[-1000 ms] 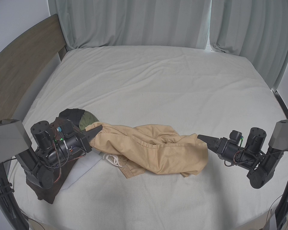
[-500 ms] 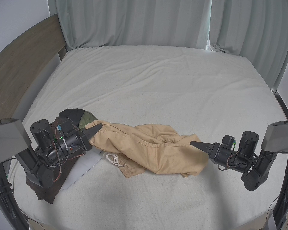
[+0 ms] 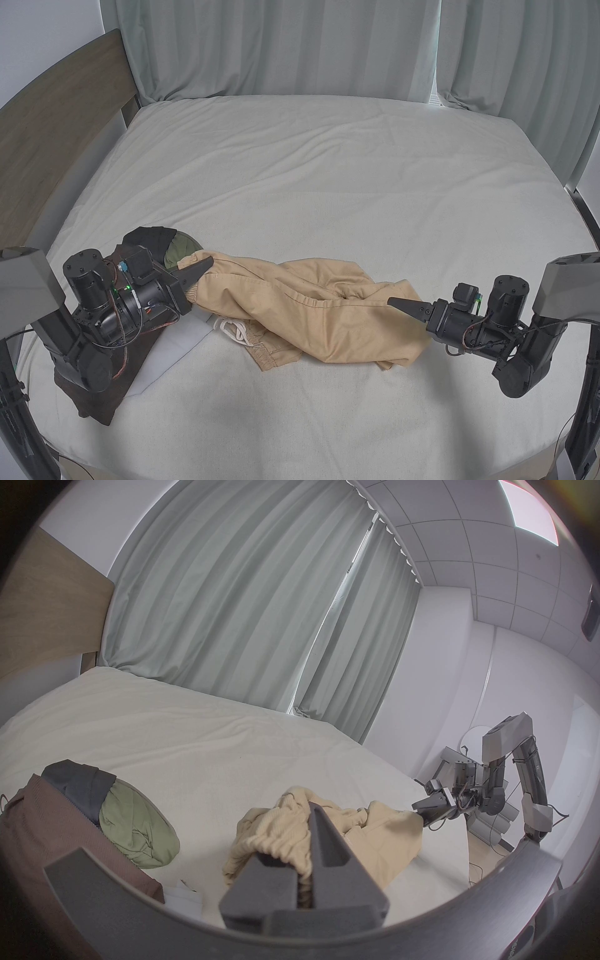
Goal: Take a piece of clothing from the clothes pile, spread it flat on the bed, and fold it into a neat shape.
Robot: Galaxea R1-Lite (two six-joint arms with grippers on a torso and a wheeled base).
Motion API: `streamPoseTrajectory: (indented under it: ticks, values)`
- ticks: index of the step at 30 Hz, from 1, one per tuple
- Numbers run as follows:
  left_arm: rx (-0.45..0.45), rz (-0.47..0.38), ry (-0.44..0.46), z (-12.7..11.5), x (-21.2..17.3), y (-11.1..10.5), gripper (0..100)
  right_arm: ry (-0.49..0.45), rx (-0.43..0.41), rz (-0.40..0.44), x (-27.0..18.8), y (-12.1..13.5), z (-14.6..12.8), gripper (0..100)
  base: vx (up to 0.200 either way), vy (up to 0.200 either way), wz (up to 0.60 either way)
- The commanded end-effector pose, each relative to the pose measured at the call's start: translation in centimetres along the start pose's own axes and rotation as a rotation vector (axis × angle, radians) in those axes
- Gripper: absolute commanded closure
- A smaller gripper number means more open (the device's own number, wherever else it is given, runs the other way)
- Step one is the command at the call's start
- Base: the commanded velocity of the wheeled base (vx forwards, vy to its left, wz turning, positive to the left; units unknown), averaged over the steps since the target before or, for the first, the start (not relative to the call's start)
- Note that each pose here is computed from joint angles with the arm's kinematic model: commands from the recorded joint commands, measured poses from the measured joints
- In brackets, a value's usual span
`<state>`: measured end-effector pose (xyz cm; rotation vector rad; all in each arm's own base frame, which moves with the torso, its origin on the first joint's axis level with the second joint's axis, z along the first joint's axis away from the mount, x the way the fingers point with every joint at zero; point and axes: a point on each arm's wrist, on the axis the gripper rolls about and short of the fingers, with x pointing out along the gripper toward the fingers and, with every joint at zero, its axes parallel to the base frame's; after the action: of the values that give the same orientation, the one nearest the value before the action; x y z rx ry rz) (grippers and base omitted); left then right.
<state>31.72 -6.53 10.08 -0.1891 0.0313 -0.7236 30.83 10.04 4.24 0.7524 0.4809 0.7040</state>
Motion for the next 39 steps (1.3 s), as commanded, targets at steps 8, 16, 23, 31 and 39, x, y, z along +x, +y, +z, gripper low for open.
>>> streamPoseTrajectory:
  ticks: [8,16,23,31,39]
  values:
    - [-0.002,-0.001,0.003,-0.1,0.1,0.0,100,-0.011,-0.005,0.0,-0.1,0.0,0.3,100,0.0,0.0,0.0]
    - [0.007,-0.018,-0.024,0.6,0.5,-0.2,100,-0.046,-0.036,0.036,-0.8,1.7,1.3,100,0.0,0.0,0.0]
    - [0.032,-0.048,-0.088,2.6,1.0,-1.0,100,-0.102,-0.088,0.095,-2.6,4.7,2.7,100,0.0,0.0,0.0]
    - [-0.017,-0.089,-0.177,5.7,0.6,-2.4,100,-0.156,-0.136,0.147,-4.1,7.0,3.9,100,0.0,0.0,0.0]
    - [-0.017,-0.107,-0.23,7.6,0.2,-3.0,100,-0.196,-0.172,0.19,-5.3,8.7,4.7,100,0.0,0.0,0.0]
